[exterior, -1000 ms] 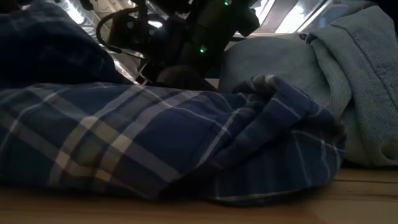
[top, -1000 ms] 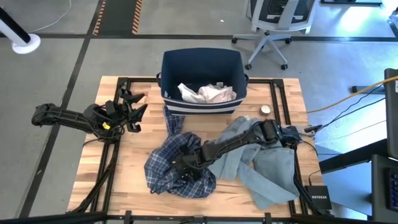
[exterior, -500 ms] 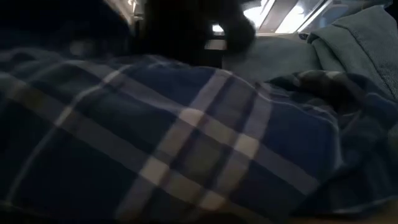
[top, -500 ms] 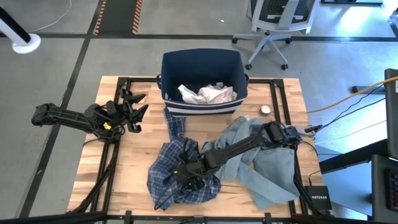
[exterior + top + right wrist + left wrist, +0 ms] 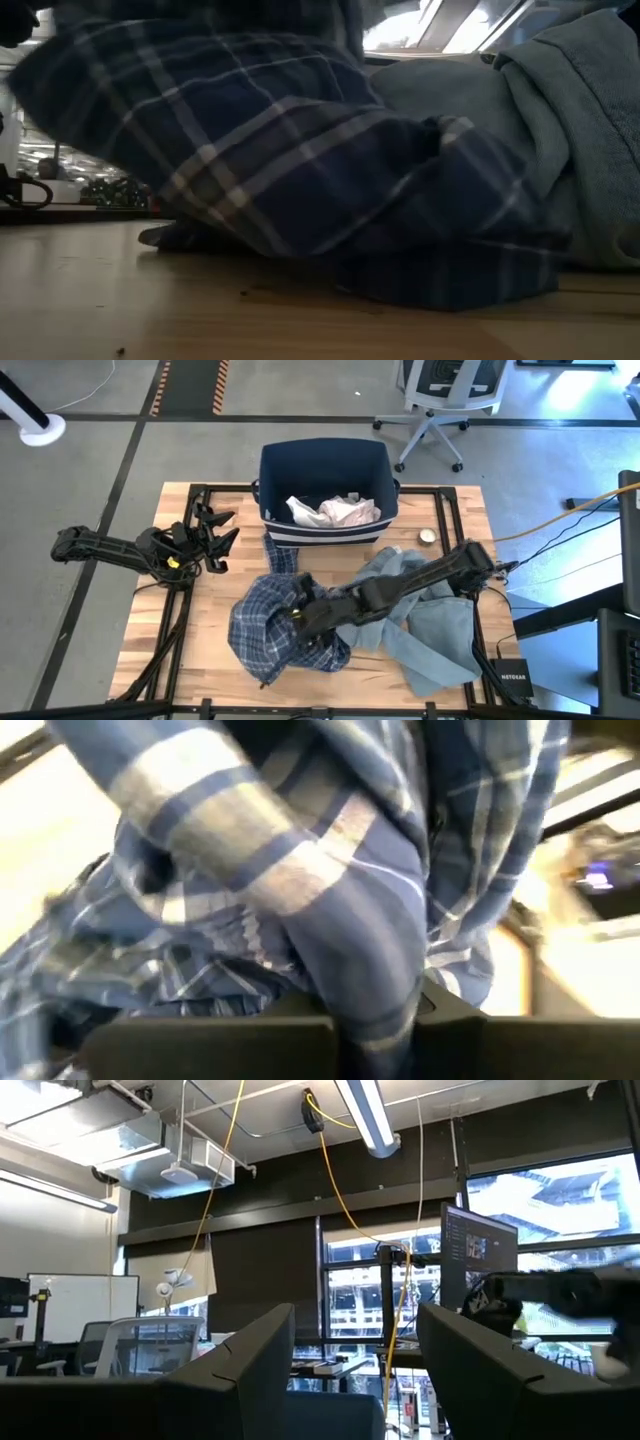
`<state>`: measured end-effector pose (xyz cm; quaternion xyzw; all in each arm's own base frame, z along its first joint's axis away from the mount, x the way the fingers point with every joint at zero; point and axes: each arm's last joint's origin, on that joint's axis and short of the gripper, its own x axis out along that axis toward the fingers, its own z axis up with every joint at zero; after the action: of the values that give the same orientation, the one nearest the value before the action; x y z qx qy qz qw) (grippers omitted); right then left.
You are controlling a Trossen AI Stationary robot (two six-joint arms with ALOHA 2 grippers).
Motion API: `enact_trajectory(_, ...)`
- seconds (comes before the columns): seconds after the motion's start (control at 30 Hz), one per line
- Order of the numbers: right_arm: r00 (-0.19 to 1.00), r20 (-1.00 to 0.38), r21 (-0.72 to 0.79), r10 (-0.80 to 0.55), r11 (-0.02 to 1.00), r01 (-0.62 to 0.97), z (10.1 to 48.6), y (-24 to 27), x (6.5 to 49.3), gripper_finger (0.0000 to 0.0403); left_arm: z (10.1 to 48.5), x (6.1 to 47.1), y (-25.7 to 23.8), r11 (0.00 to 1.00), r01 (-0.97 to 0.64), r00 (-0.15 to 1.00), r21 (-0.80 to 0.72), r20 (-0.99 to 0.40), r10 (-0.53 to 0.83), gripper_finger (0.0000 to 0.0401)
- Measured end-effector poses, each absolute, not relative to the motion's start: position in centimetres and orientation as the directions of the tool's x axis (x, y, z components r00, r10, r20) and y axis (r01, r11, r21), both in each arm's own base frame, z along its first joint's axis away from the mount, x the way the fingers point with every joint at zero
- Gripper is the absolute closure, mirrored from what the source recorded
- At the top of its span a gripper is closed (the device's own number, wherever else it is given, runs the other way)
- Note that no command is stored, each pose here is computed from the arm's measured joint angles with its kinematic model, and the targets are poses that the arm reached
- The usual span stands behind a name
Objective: Sort clothes
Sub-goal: Put the blue long sleeve shirt into the blue laundry bin
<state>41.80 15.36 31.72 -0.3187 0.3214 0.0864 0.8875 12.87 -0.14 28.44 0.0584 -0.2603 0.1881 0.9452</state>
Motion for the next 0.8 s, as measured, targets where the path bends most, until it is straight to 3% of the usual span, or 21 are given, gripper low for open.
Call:
enact_trajectory(0.47,0.878,-0.333,-0.71,-0.343,0.704,0.006,42.7,11.4,34.9,0.0383,28.5,12.9,-0.1,0.921,-0.389,0.793,0.017,0.516,0.325,0.0193)
enact_trajectory(0.8,0.848,-0.036,-0.716,-0.529,0.605,0.347,49.8,5.5,31.0,0.0384,28.5,12.9,-0.1,0.921,-0.39,0.793,0.018,0.516,0.325,0.0193)
